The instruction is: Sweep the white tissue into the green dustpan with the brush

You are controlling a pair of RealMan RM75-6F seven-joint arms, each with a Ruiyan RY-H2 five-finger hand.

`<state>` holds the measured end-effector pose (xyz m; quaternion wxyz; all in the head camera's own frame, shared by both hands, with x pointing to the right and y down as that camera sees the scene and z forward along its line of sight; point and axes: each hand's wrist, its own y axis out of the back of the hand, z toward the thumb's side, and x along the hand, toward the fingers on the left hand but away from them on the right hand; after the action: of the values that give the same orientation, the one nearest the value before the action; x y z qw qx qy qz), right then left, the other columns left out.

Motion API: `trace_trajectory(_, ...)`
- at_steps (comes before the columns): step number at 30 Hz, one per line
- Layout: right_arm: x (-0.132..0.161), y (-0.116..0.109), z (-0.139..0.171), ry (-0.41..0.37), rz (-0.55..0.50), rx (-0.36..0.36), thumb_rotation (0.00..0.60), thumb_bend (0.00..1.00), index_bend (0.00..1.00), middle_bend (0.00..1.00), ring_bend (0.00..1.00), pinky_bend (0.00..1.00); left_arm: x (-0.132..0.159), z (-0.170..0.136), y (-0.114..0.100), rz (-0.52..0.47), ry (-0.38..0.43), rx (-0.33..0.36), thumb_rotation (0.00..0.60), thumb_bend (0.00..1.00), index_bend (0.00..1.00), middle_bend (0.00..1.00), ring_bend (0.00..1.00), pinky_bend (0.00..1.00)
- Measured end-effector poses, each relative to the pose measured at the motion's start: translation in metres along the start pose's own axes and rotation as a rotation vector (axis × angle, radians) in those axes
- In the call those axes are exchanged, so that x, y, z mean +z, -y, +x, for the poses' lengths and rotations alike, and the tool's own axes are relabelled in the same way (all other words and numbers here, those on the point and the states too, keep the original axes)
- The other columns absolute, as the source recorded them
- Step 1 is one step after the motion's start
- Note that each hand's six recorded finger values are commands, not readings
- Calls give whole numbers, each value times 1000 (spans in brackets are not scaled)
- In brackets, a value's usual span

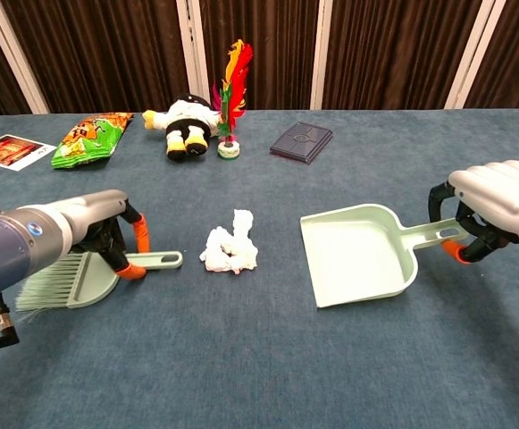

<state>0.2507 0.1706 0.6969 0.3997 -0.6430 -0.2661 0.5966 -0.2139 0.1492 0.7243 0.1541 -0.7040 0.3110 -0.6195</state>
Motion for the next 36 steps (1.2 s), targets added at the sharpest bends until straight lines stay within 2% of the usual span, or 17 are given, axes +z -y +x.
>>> trace_trajectory(12, 11, -8, -11, 13, 43, -35, 600, 443, 647, 887, 919, 871, 31, -11, -29, -111, 111, 75, 600, 641, 812, 1000, 1000, 1000)
trace_trajectory(19, 15, -11, -15, 12, 49, -40, 600, 443, 647, 887, 919, 871, 54, -9, -29, -168, 155, 71, 600, 642, 817, 1000, 1000, 1000)
trace_trajectory(28, 20, -13, -16, 7, 62, -46, 600, 443, 647, 886, 919, 871, 102, -7, -34, -227, 239, 89, 600, 642, 817, 1000, 1000, 1000)
trace_trajectory(36, 15, -10, -15, 3, 70, -29, 600, 446, 648, 887, 919, 871, 143, -5, -21, -265, 273, 74, 600, 640, 817, 1000, 1000, 1000)
